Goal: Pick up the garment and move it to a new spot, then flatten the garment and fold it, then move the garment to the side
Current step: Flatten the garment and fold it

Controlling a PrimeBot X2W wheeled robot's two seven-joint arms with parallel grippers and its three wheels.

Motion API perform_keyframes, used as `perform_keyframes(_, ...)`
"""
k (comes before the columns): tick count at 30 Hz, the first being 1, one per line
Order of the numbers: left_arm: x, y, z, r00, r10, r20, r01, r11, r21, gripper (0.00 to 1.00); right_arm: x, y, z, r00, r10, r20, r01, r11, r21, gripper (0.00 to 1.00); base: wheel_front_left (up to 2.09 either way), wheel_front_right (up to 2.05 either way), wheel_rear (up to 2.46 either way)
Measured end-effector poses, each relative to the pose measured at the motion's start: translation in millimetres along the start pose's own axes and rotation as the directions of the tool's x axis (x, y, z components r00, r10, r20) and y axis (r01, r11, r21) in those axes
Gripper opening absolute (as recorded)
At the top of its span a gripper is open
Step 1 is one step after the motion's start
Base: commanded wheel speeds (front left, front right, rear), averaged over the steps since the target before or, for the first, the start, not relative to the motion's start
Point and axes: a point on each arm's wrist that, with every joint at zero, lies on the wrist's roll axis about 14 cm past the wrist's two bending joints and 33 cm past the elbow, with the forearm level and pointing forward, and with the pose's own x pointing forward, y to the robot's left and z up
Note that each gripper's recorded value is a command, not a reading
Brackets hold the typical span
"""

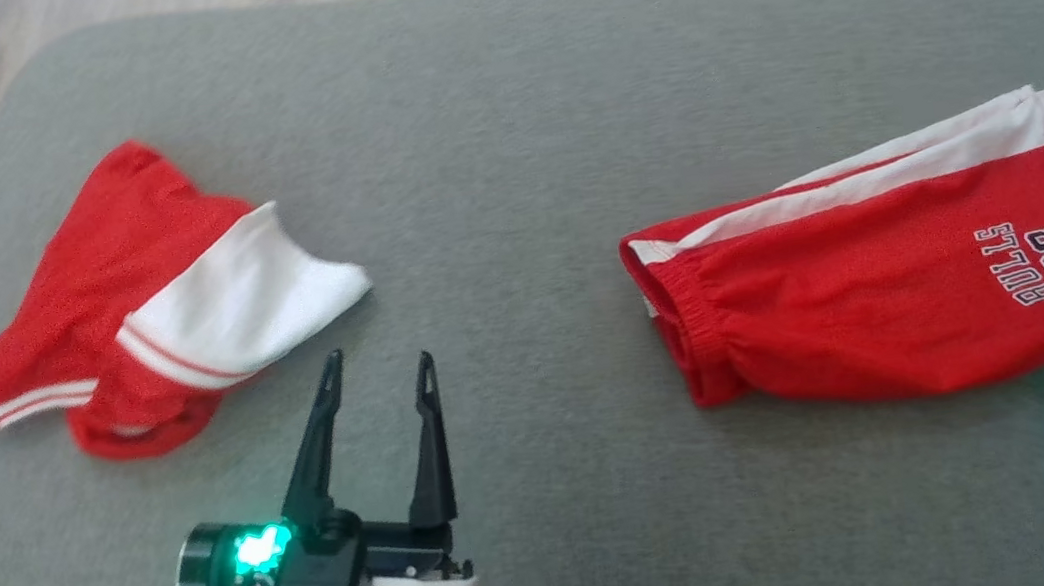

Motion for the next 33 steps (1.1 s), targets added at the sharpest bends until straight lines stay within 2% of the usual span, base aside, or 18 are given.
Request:
perform_keyframes(6,5.2,-16.9,7.5,0.998,-0.056,0.030,0.056,0.998,-0.011,1.00,-31.4,-33.8,8.9,0.996,-0.068,0.066,0.066,0.998,0.022,0.00,0.00,0.00,0.00)
perform_keyframes(11,1.3,-35.6,11.5,0.993,-0.113,0.044,0.114,0.993,-0.022,1.00,-83.2,-95.0,-20.6,0.979,-0.199,0.044,0.197,0.979,0.058,0.00,0.00,0.00,0.00)
perform_keyframes(17,1.6,-42.6,17.8,0.989,-0.137,0.064,0.138,0.990,-0.020,1.00,-99.7,-103.8,-8.9,0.970,-0.215,0.114,0.206,0.974,0.091,0.00,0.00,0.00,0.00)
perform_keyframes(22,-7.9,-44.0,16.1,0.987,-0.149,0.058,0.150,0.988,-0.020,1.00,-99.6,-79.0,28.9,0.961,-0.140,0.240,0.125,0.989,0.078,0.00,0.00,0.00,0.00)
perform_keyframes(27,-20.2,-40.1,12.5,0.989,-0.140,0.046,0.141,0.990,-0.020,1.00,-103.5,-25.1,82.9,0.910,0.011,0.414,-0.012,1.000,0.001,0.00,0.00,0.00,0.00)
perform_keyframes(30,-23.1,-36.3,13.9,0.990,-0.132,0.050,0.133,0.991,-0.017,1.00,-107.5,19.4,83.0,0.886,0.115,0.448,-0.107,0.993,-0.043,0.00,0.00,0.00,0.00)
perform_keyframes(33,-25.2,-32.0,15.8,0.991,-0.120,0.057,0.121,0.993,-0.014,1.00,-113.1,69.6,62.2,0.875,0.233,0.425,-0.209,0.972,-0.103,0.00,0.00,0.00,0.00)
